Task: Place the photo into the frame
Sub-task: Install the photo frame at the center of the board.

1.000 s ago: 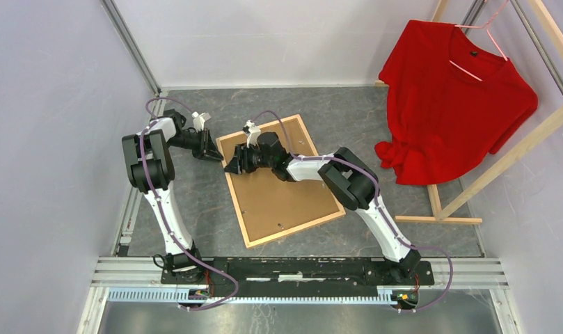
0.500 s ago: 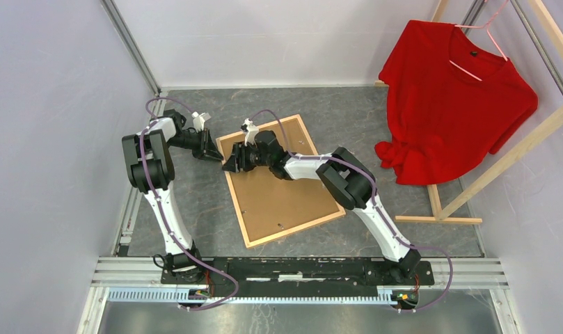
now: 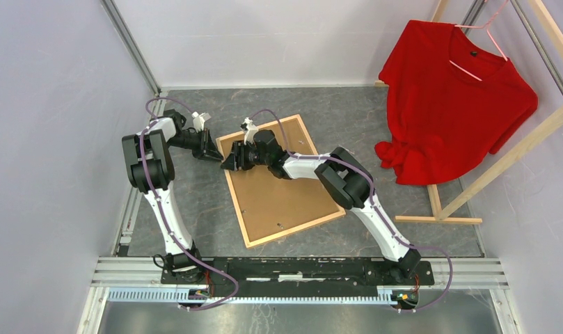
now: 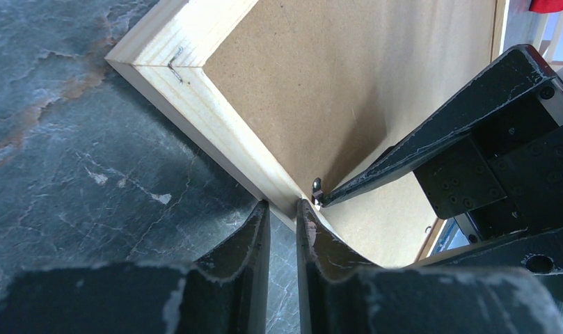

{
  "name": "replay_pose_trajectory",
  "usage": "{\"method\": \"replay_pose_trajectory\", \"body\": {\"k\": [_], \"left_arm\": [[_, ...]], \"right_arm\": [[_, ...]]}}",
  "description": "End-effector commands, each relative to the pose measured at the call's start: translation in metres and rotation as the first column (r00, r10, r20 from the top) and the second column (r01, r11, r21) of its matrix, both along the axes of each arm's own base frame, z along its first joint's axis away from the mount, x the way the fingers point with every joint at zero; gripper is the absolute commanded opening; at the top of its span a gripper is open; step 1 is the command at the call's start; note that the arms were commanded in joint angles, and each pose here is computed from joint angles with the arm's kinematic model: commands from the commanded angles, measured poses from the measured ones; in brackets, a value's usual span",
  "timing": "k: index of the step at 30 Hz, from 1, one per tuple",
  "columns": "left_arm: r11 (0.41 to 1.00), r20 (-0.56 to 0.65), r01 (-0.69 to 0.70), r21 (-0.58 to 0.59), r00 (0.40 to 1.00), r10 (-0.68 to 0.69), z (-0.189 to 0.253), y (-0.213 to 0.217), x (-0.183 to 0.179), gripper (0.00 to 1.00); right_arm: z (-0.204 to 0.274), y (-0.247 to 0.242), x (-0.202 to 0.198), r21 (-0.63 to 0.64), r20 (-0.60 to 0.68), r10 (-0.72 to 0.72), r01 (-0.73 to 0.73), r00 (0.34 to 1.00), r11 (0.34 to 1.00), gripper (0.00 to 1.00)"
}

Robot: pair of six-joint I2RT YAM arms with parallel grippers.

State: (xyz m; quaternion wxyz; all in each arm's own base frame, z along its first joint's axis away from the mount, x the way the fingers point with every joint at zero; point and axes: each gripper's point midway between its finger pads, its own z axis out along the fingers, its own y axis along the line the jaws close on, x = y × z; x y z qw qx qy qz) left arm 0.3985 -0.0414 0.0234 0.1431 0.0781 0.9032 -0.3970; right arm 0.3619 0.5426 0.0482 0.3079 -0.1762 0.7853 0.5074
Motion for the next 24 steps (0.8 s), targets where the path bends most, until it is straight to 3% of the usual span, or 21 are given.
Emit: {"method": "replay_pose_trajectory", "body": {"k": [1, 24], "left_arm": [[0.993, 0.007, 0.05, 0.109, 0.999, -0.052, -0.026, 0.008, -0.007, 0.14], [0.992, 0.011, 0.062, 0.108, 0.998, -0.064, -0.028, 0.008, -0.008, 0.13]], "right_arm": [[-0.037, -0.001, 0.001, -0.063, -0.045, -0.041, 0.038, 0.998, 0.997, 0.6], [-0.049, -0.006, 0.012, -0.087, -0.052, -0.123, 0.119, 0.991, 0.989, 0.59]]}}
